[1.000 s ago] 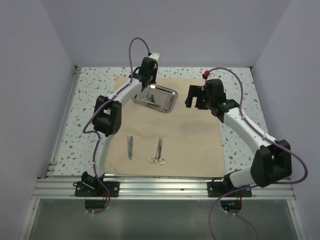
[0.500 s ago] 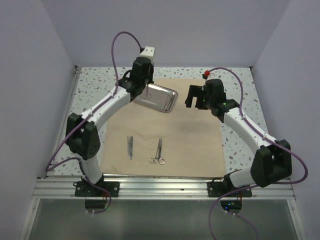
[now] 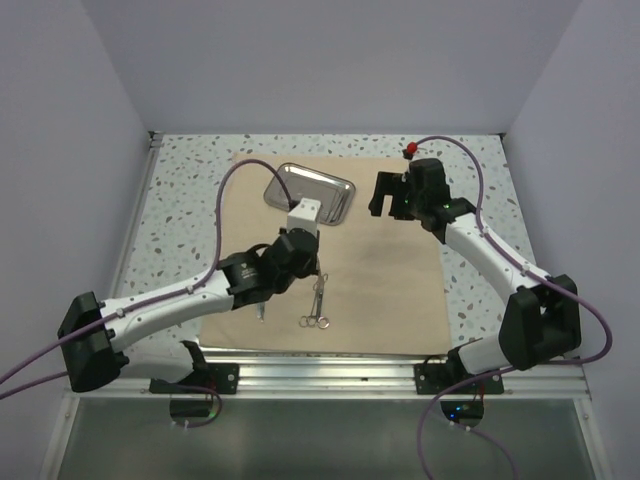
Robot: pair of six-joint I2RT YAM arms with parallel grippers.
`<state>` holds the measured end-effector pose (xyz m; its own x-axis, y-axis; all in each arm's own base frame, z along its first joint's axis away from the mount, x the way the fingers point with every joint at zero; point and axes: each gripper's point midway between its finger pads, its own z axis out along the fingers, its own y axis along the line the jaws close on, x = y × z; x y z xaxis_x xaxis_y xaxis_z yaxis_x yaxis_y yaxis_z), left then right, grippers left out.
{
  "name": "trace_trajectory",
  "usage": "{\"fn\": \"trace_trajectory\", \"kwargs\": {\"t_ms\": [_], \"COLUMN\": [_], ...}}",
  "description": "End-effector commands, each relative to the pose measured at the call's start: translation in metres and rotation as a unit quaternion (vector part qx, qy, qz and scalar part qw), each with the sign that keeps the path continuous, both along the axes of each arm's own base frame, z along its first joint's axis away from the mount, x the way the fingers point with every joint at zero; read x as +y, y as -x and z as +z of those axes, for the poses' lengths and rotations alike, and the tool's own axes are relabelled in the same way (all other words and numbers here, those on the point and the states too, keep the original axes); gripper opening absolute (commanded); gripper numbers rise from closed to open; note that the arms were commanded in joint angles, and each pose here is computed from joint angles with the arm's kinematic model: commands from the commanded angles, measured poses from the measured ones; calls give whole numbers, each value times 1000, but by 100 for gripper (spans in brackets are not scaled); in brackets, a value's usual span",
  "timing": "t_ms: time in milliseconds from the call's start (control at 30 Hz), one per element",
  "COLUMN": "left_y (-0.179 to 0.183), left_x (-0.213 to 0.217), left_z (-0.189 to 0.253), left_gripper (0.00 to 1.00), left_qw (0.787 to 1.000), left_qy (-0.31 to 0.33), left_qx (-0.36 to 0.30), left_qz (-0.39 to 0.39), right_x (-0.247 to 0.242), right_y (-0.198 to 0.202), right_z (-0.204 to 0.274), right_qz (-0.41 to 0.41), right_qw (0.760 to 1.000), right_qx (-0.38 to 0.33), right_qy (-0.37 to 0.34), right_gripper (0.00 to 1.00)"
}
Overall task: Open and lay out the surgical kit
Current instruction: Place the medical item in the surgical kit.
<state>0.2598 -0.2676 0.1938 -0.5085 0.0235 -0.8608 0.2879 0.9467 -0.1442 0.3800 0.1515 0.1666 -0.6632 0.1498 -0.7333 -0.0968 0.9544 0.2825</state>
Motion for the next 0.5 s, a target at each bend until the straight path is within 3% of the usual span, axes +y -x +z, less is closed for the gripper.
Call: {"fn": "trace_trajectory", "kwargs": {"t_ms": [0, 233, 467], "left_y": [31, 62, 65], "left_x": [-7, -4, 4], "left_z": [-24, -58, -66], "left_gripper": [0, 0, 0], "left_qw": [999, 998, 997], "left_qy": [19, -6, -29], "left_qx": [27, 65, 65], "left_qz": [11, -9, -24], "right_x": [2, -1, 2], "right_y": [-5, -6, -11], "right_z": [20, 16, 7], "right_qz": [-1, -5, -2], "right_qw": [1000, 1000, 1000], "right_qx": [-28, -23, -14], "right_qy": [-14, -8, -7], "right_gripper": [98, 98, 98]}}
